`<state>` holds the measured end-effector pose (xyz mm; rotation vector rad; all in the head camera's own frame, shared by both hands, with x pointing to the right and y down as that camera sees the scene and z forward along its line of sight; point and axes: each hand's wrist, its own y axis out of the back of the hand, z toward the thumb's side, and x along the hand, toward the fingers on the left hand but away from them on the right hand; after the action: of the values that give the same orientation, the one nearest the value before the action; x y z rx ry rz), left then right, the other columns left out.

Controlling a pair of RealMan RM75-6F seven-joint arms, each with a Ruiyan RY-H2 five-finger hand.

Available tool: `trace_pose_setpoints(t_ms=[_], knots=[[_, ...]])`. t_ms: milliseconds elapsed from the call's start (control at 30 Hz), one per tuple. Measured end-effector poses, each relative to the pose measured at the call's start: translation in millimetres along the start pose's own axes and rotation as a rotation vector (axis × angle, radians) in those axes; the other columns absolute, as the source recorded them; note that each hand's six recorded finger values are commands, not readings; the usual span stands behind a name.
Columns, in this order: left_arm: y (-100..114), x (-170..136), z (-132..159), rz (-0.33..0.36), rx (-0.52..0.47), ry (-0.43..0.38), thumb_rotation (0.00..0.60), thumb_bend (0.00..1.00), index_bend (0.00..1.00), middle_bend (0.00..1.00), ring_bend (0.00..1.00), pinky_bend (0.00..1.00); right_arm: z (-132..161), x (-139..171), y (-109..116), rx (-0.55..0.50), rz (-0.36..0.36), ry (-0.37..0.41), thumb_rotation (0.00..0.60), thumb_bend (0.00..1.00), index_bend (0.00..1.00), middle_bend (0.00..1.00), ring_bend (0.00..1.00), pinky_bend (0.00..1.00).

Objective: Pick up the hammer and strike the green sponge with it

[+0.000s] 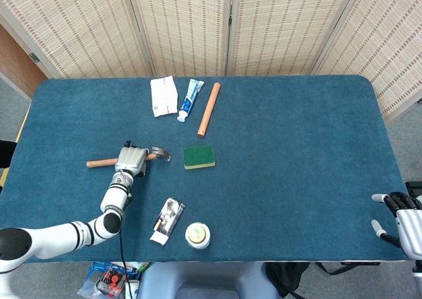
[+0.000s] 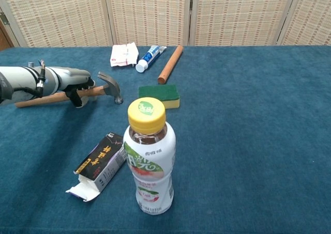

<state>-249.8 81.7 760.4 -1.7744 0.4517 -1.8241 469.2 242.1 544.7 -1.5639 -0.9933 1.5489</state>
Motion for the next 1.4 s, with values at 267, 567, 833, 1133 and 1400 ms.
trace_pose_setpoints(t_ms=[267,567,833,1133,1400], knots=[[1,3,0,0.02,-0.007,0.002,0.6,0.61,0.43,0.48,0.3,0.0,-1,0,-1,0.0,0.002,-0.005,0.6,0.26,0.33,0.37,0.23,0.26],[5,5,1,0.042,-0.049,-0.026,0.6,0.65,0.56,0.62,0.45,0.04,0,0,0,0.002,0.001,-0.01,0.6,0.26,0.33,0.37,0.23,0.26],[14,4,8,0.071,-0.117,-0.106,0.6,0.67,0.66,0.74,0.6,0.58,1,1,2,0.006,-0.001,-0.011,0.6,0.26,0.33,0.37,0.23,0.26],[31,-3,17,0.148,-0.219,-0.236,0.6,0.67,0.71,0.81,0.71,0.83,3,1,3,0.01,-0.002,-0.011,0.6,0.26,0.33,0.37,0.23,0.26],[45,-15,29,0.209,-0.328,-0.382,0.6,0.67,0.71,0.83,0.8,0.84,6,0,2,0.012,0.003,-0.009,0.6,0.26,0.33,0.37,0.23,0.26]])
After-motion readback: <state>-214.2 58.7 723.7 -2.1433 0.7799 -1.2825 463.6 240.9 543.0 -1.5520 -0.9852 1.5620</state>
